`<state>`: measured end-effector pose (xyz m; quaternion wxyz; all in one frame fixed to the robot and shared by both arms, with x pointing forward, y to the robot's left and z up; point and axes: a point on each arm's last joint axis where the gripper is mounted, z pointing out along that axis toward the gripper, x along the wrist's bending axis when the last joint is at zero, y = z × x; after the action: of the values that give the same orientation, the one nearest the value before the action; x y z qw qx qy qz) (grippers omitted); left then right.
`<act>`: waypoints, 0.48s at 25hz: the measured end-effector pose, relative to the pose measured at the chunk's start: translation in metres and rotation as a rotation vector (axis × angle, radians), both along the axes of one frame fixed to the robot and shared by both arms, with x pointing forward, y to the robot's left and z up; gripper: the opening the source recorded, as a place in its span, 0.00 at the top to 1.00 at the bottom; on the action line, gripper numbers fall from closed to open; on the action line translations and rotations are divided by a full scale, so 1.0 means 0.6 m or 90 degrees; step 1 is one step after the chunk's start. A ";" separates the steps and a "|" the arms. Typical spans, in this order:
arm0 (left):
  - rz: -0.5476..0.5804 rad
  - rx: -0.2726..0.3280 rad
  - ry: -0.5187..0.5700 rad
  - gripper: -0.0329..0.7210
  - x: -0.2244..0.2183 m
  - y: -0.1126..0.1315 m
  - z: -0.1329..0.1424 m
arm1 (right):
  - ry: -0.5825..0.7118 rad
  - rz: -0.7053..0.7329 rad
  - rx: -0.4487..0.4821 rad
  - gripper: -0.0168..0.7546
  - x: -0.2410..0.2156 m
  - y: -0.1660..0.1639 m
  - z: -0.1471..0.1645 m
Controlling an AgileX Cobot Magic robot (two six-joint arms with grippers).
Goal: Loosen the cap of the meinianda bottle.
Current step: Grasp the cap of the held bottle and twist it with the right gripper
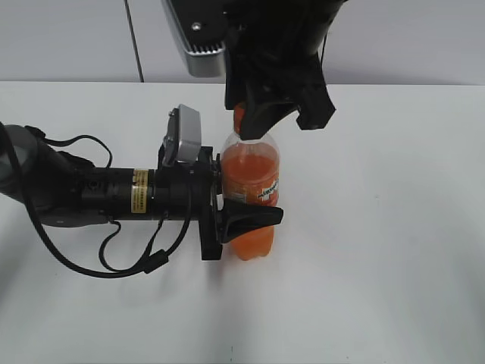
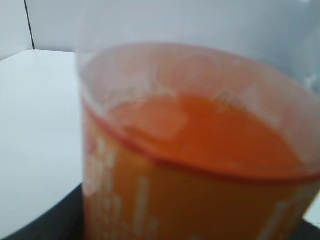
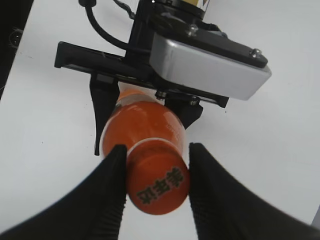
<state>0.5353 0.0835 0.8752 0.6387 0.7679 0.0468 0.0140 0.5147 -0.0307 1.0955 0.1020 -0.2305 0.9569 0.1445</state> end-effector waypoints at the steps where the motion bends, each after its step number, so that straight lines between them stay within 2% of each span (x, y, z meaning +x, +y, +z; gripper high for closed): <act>1: 0.001 0.000 0.000 0.41 0.000 0.000 0.000 | 0.000 -0.002 0.001 0.58 0.000 0.000 0.000; 12: 0.001 0.000 0.001 0.41 0.000 0.000 0.000 | 0.015 -0.039 0.012 0.44 0.000 0.001 0.001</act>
<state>0.5354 0.0836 0.8752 0.6387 0.7678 0.0480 0.0143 0.5145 -0.0298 1.0962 0.0973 -0.1987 0.9632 0.1529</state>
